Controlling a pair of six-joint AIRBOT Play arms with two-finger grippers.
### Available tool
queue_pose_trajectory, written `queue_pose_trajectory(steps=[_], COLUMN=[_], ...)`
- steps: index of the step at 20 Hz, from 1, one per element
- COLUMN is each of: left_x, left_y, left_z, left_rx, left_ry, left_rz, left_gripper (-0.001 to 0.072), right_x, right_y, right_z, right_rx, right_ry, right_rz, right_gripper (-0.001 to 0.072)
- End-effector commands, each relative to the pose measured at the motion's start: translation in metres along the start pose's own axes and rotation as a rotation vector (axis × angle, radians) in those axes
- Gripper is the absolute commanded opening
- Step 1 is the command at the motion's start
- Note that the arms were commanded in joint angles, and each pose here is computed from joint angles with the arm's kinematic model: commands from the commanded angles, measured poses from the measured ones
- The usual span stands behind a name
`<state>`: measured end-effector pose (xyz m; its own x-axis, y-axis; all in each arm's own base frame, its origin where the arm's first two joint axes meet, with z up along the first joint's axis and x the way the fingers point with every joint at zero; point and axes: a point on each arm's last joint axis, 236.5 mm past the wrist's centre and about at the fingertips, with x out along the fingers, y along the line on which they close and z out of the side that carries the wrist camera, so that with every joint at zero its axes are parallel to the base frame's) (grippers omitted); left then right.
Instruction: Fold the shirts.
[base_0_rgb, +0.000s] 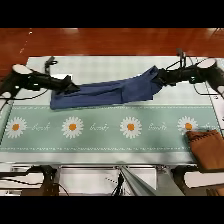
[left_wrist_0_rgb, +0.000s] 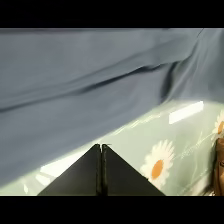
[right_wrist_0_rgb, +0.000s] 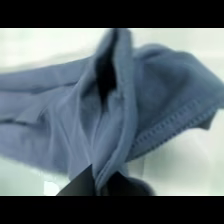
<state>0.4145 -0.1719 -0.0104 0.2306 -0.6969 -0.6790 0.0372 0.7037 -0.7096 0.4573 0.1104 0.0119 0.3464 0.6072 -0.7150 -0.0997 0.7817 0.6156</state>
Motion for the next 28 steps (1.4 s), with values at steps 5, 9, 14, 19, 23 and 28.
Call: queue_pose_trajectory(steps=[5,9,14,19,23,28], left_x=[0.108,0.15,0.201,0.162,0.03,-0.151], left_y=[-0.092,-0.109,-0.134,-0.133,-0.139,-0.129], left_z=[-0.045,-0.1,-0.156,-0.094,0.013,0.053], left_rx=[0.177,0.194,0.118,0.104,0.188,0.265], left_ry=[-0.013,0.108,0.178,0.053,-0.263,-0.547], left_rz=[-0.008,-0.03,-0.09,-0.117,-0.122,-0.064], left_gripper=[0.0022,0.0022,0.0021,0.002,0.0021,0.0021], right_x=[-0.08,-0.117,-0.155,-0.166,-0.124,-0.013], right_y=[0.07,0.107,0.15,0.127,0.108,0.186], right_z=[-0.036,-0.045,-0.076,-0.076,-0.068,-0.046], right_rx=[-0.173,-0.195,-0.202,-0.226,-0.284,-0.416], right_ry=[-0.018,-0.114,-0.158,-0.163,-0.065,-0.173], right_rz=[-0.231,-0.254,-0.206,-0.316,-0.365,-0.182], right_gripper=[0.0028,0.0028,0.0028,0.0027,0.0026,0.0026])
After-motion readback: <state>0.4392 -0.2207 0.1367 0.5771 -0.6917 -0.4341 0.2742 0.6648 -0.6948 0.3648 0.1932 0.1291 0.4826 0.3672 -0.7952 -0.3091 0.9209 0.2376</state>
